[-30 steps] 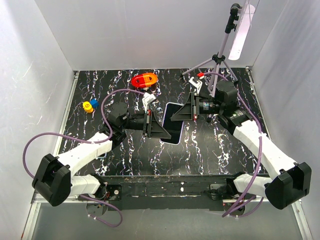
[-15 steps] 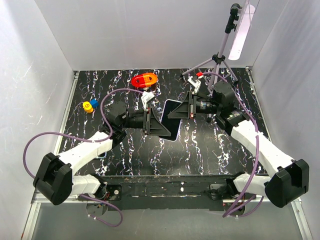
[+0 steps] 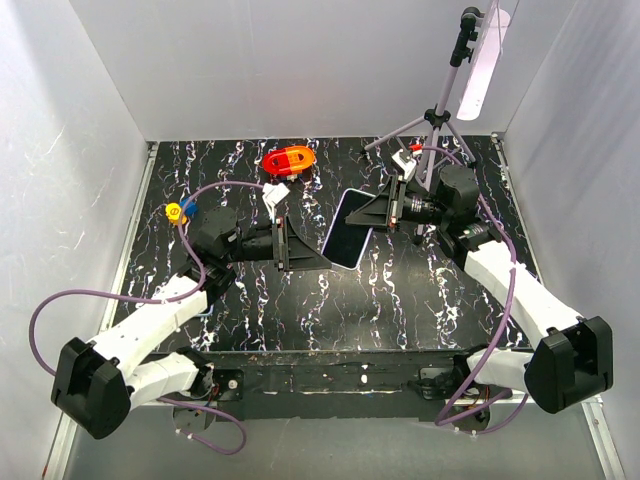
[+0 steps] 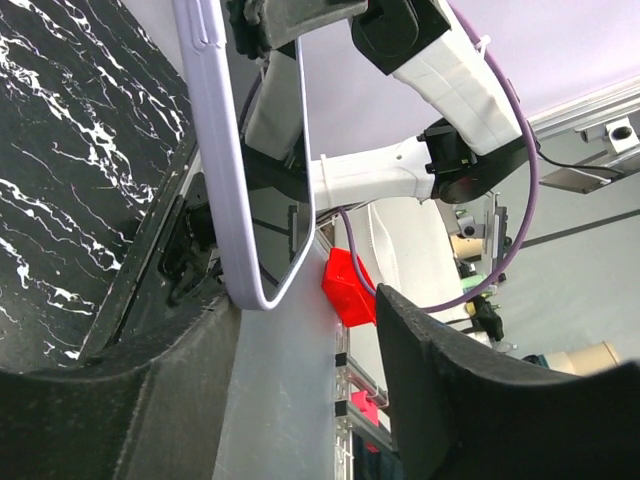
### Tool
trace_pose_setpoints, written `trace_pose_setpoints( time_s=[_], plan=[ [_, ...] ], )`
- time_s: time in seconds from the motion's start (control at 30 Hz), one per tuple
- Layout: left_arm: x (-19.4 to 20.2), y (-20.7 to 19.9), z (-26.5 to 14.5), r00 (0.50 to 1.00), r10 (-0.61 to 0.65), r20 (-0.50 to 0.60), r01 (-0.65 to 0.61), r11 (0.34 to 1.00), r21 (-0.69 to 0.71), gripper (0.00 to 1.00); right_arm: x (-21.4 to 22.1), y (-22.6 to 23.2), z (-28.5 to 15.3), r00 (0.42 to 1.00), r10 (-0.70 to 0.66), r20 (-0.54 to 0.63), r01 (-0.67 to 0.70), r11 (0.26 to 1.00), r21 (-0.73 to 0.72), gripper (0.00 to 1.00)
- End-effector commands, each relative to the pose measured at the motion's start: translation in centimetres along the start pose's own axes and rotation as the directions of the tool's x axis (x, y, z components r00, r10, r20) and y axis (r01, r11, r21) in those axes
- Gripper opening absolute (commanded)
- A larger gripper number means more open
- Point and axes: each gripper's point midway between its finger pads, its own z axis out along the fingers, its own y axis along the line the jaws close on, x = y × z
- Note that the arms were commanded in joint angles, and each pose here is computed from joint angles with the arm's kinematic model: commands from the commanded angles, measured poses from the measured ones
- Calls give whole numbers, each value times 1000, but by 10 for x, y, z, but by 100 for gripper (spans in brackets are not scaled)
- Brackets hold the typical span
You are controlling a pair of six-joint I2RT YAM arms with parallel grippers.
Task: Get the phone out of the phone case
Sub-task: Remove the phone case from the phone.
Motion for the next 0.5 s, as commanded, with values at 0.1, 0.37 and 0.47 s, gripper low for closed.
trace_pose_setpoints(
  time_s=[0.1,0.37,0.47],
  plan=[
    [8,-24,-6,998,53,-32,-49,992,118,49,-6,33,-5,995,-100,-3,99,991,-84,1],
    [6,-38,-7,990,135,-41,-126,974,186,33,0,39,-6,993,-105,-55,97,987,-129,1],
    [5,-42,-6,984,165,-62,-150,967,207,29,2,36,-6,993,-102,-66,93,988,-124,1]
  ],
)
